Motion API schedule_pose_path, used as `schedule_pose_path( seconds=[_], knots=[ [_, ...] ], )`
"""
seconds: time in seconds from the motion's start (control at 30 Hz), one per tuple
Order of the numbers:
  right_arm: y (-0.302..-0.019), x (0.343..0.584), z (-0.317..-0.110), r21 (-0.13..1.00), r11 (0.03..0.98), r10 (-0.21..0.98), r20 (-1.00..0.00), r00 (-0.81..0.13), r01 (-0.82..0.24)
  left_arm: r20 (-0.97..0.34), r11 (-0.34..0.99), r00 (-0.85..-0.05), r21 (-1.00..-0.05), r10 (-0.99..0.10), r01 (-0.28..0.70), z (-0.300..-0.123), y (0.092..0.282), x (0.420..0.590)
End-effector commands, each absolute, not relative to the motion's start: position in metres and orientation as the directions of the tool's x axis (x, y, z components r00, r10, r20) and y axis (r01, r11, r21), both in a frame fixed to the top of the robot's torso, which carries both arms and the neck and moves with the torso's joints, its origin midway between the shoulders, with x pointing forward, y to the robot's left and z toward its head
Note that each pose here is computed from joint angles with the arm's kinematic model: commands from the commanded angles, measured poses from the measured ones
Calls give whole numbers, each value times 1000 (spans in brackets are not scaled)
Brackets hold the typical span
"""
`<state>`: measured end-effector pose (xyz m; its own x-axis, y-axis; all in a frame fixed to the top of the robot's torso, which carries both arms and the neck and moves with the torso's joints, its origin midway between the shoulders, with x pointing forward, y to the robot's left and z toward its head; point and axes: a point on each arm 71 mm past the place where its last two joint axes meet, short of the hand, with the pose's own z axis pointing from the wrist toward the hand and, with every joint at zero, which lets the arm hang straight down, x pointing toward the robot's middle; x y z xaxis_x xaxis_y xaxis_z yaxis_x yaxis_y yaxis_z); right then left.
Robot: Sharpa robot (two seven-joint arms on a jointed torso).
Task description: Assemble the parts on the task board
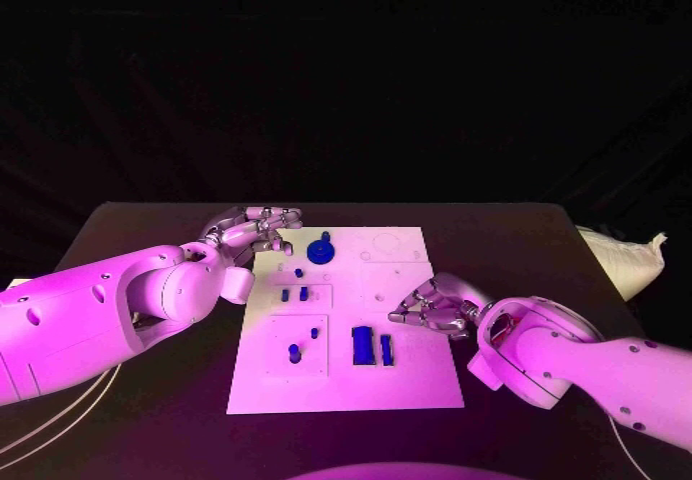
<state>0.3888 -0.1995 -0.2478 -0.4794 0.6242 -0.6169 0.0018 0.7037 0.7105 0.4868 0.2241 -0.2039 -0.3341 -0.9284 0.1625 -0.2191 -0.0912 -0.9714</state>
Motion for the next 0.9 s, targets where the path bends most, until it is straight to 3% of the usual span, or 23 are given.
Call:
schedule_pose_path(
  seconds=[0.03,0.27,0.4,0.77,0.8,0.9],
  knots=[
    [-204,407,-234,934,356,843,-316,-435,12,190,-127,-314,-969,-930,-210,-205,228,491],
    [-232,453,-238,993,107,956,-89,-278,50,194,-152,-243,-972,-950,-181,-210,238,501],
    [-243,473,-246,998,31,978,-17,-209,63,193,-163,-200,-974,-961,-160,-213,245,508],
    [-245,495,-260,999,-22,981,30,-193,44,205,-184,-140,-971,-969,-155,-235,247,518],
    [-247,494,-262,996,48,985,-34,-168,79,183,-152,-159,-970,-970,-189,-237,247,516],
    [-245,494,-261,996,44,986,-32,-163,75,179,-149,-155,-971,-972,-185,-237,245,515]
  ],
)
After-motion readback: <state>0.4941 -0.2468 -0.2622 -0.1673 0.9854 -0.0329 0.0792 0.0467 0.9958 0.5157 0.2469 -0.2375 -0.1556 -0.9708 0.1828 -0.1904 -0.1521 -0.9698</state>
